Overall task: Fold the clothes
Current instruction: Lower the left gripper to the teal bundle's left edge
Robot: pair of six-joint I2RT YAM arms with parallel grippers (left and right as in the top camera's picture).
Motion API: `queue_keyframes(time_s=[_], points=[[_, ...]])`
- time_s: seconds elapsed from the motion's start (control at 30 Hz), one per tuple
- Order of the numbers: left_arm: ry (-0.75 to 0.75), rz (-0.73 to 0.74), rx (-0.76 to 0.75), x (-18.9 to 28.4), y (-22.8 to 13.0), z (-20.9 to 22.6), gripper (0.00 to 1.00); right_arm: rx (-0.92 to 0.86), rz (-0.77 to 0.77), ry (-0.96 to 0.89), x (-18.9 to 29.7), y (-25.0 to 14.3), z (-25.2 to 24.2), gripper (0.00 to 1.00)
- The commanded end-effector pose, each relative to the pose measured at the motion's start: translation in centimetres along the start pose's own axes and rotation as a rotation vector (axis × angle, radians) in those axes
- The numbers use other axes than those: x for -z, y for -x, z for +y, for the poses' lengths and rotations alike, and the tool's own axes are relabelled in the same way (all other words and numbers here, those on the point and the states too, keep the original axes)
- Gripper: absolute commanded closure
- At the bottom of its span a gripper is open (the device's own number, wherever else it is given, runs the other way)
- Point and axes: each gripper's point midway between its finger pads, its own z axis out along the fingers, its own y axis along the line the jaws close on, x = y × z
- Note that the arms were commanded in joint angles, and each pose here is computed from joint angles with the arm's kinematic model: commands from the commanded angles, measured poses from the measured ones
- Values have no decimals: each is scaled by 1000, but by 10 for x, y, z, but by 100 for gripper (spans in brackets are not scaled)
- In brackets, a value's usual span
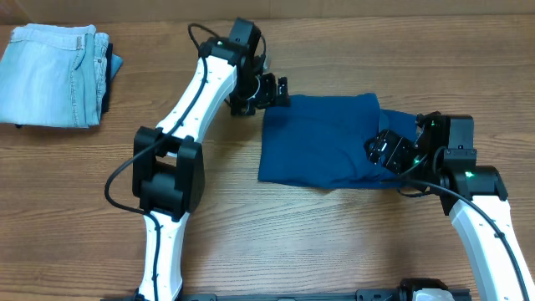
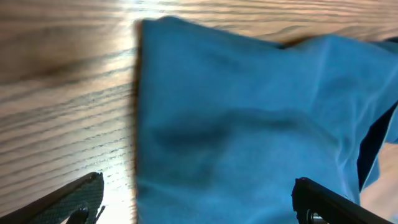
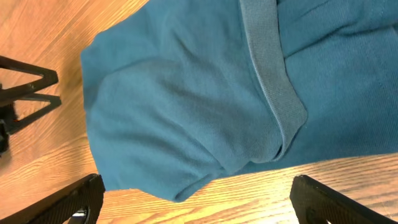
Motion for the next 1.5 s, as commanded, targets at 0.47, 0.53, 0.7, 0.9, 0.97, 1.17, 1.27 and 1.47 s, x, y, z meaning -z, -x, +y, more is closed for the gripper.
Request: queue_keyframes(time_s=[0.47, 0.53, 0.7, 0.9, 0.97, 1.17, 1.27, 1.47], points=[[-252, 162, 127, -55, -41, 18, 2, 29, -19, 17, 4, 6, 5, 0], [-254, 171, 124, -57, -45, 16, 3, 30, -21, 17, 4, 7, 5, 0], [-270, 189, 99, -61, -52, 4, 13, 32, -29, 22, 4, 9, 7, 0], [-268, 183, 98, -61, -51, 5, 22, 32, -29, 22, 4, 9, 7, 0], [-270, 176, 104, -58, -48, 8, 30, 33, -29, 22, 4, 9, 7, 0], [-263, 117, 113, -39, -33, 20, 64, 37, -36, 8, 4, 10, 4, 0], [-232, 60, 102, -23, -22, 28, 71, 39, -37, 8, 4, 10, 4, 0], [-217, -46, 50, 17, -7, 27, 76, 53, -39, 9, 4, 11, 5, 0]])
